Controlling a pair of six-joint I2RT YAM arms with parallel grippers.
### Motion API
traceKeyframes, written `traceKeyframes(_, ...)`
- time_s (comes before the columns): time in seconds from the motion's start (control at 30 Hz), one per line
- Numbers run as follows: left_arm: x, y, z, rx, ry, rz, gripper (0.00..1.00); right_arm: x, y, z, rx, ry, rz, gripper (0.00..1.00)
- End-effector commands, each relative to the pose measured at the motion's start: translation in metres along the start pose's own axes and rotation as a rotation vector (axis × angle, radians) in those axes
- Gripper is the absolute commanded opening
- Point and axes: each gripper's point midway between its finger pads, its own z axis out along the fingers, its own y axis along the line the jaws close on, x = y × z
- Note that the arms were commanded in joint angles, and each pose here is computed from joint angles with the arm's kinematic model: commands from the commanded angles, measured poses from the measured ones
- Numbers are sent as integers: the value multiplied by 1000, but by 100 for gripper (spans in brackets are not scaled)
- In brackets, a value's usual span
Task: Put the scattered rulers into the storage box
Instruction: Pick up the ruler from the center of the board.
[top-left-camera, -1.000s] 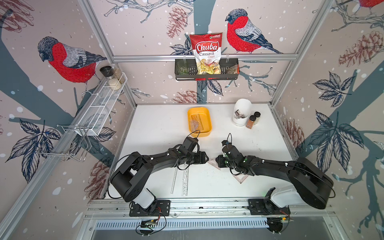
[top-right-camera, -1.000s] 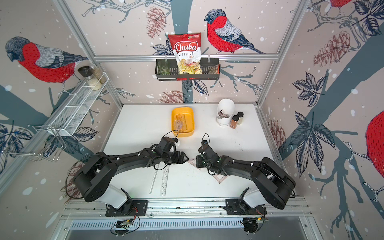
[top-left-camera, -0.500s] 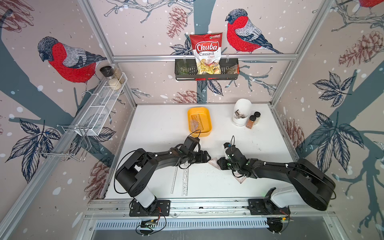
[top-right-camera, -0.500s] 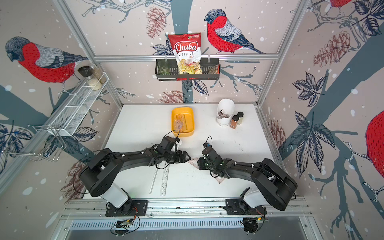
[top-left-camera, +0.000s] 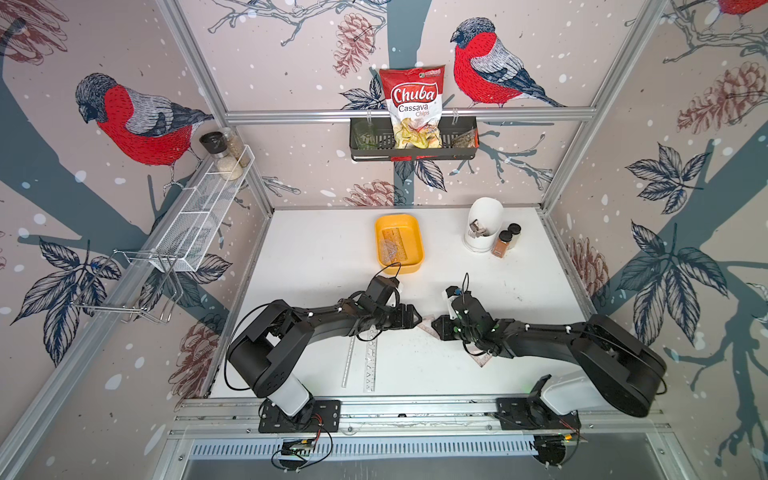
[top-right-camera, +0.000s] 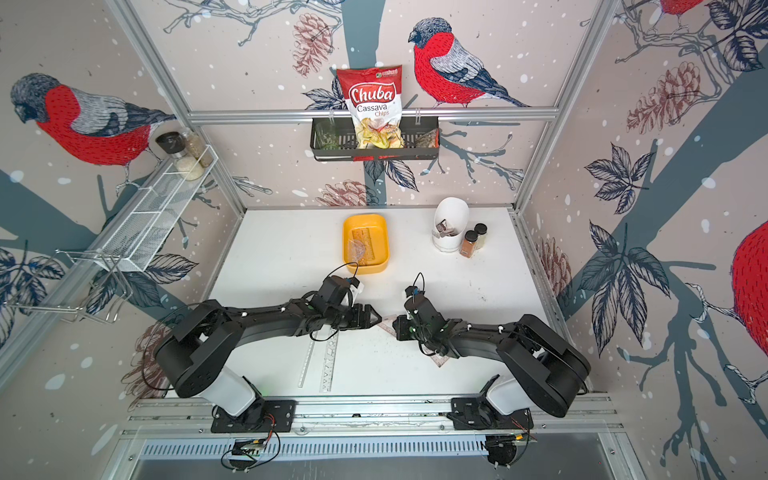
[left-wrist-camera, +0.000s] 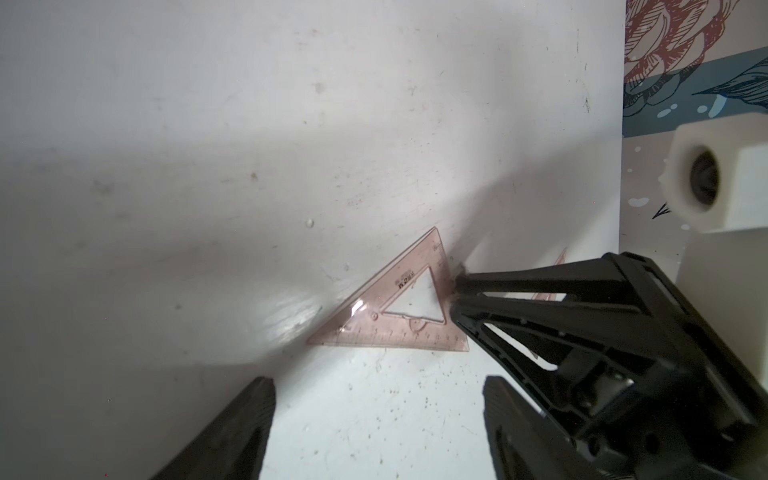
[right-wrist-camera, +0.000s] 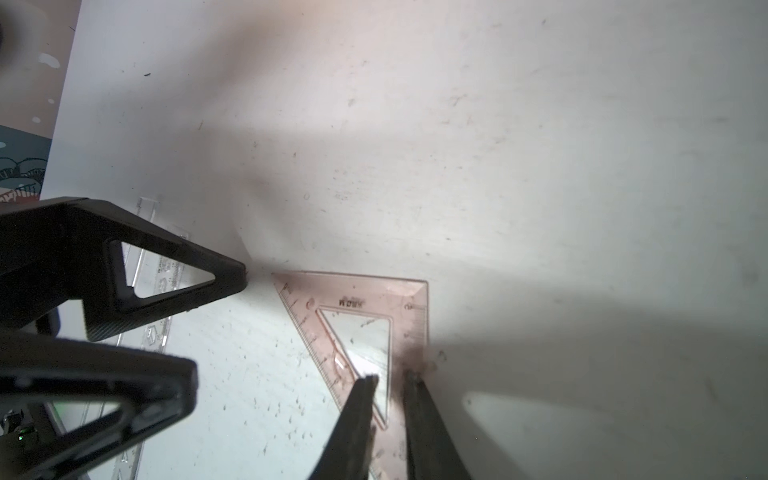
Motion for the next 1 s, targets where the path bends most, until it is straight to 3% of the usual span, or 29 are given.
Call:
traceKeyframes(0.0, 15, 12, 5, -39, 56, -36, 83, 2, 2, 3, -21, -3, -5, 21)
traceKeyframes(0.3, 20, 14, 18, -26, 96, -42, 83, 13, -8, 4, -3, 13, 3, 21)
traceKeyframes(0.6, 25, 18, 26, -33, 111, -46, 73, 22, -18, 7, 7, 31, 12, 21)
traceKeyframes(0.67, 26, 19, 29, -35, 117, -46, 66, 24, -19, 7, 8, 35, 12, 21)
traceKeyframes(0.97, 28, 18, 30, -47, 129, -48, 17, 25, -20, 9, 7, 42, 13, 21)
